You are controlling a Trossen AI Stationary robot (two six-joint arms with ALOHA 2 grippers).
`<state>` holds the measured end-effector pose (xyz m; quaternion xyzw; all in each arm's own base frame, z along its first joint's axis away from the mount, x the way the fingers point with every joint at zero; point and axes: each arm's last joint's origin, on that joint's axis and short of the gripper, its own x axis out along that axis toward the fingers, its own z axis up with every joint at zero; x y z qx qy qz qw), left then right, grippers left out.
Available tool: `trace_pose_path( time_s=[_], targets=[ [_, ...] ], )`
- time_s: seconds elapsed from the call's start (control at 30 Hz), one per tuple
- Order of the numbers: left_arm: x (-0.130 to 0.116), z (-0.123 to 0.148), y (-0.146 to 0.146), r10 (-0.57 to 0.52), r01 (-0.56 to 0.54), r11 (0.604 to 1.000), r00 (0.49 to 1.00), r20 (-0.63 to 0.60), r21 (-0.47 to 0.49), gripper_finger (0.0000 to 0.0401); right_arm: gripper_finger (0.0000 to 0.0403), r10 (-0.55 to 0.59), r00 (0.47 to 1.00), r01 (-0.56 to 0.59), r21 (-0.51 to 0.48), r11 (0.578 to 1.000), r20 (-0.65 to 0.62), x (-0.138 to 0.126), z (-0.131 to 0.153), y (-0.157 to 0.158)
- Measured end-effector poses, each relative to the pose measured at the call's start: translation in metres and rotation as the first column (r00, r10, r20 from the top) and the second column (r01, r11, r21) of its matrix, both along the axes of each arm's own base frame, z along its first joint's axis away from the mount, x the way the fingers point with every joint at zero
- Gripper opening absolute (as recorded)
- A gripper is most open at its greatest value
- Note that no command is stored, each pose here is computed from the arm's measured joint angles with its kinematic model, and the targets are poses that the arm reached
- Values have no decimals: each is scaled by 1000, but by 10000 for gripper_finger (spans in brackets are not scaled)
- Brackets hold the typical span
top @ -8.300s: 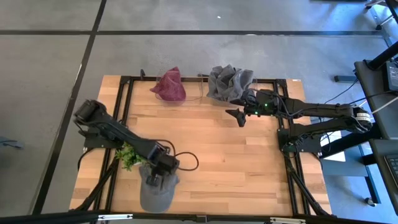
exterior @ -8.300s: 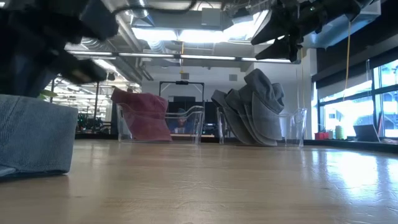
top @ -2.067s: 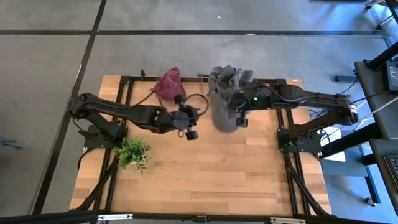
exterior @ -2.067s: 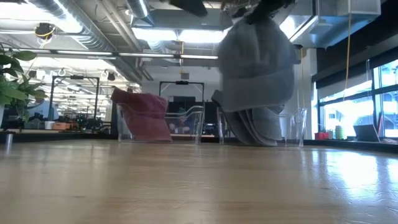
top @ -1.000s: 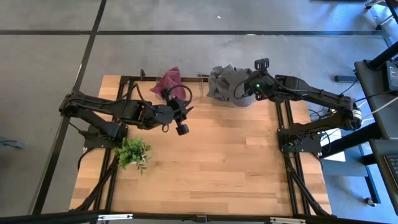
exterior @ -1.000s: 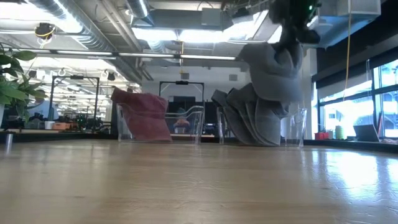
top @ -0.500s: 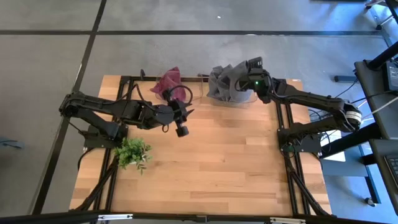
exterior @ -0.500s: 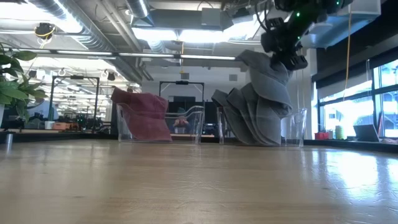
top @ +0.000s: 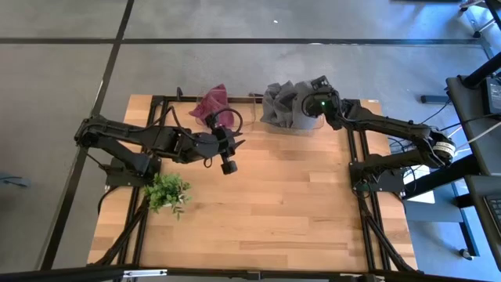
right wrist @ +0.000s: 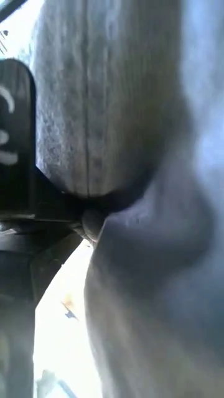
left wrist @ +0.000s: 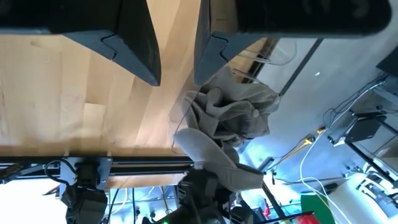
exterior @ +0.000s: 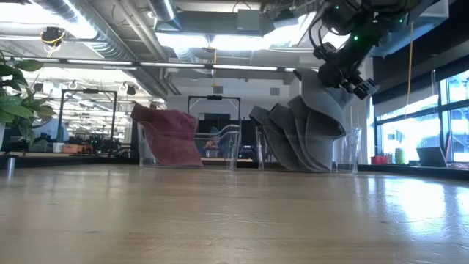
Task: Pick & Place hat
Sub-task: Put the gray cap into the right transparent bin
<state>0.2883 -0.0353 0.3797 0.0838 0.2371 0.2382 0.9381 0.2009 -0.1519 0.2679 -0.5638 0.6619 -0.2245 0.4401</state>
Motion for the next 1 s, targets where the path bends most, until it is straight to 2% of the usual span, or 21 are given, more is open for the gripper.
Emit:
trace_pose_path(
  time_s=[0.1,0.23,0.6,0.73,1.0],
  targets=[
    [0,0,0,0,0,1000,1000,0,0,91,12,-24,1000,24,-30,999,15,-2,3,-5],
    [0,0,0,4,-4,1000,1000,6,-9,94,12,7,1000,-5,-101,995,17,2,13,-9],
    [0,0,-1,-7,8,999,1000,16,-44,91,12,30,994,-10,-179,984,107,4,50,-9],
    [0,0,-1,-7,9,998,1000,26,-67,91,12,36,994,-22,-135,991,107,5,44,-6],
    [0,0,-7,-9,10,998,999,34,-56,93,11,25,985,-33,46,998,169,3,24,6]
  ],
)
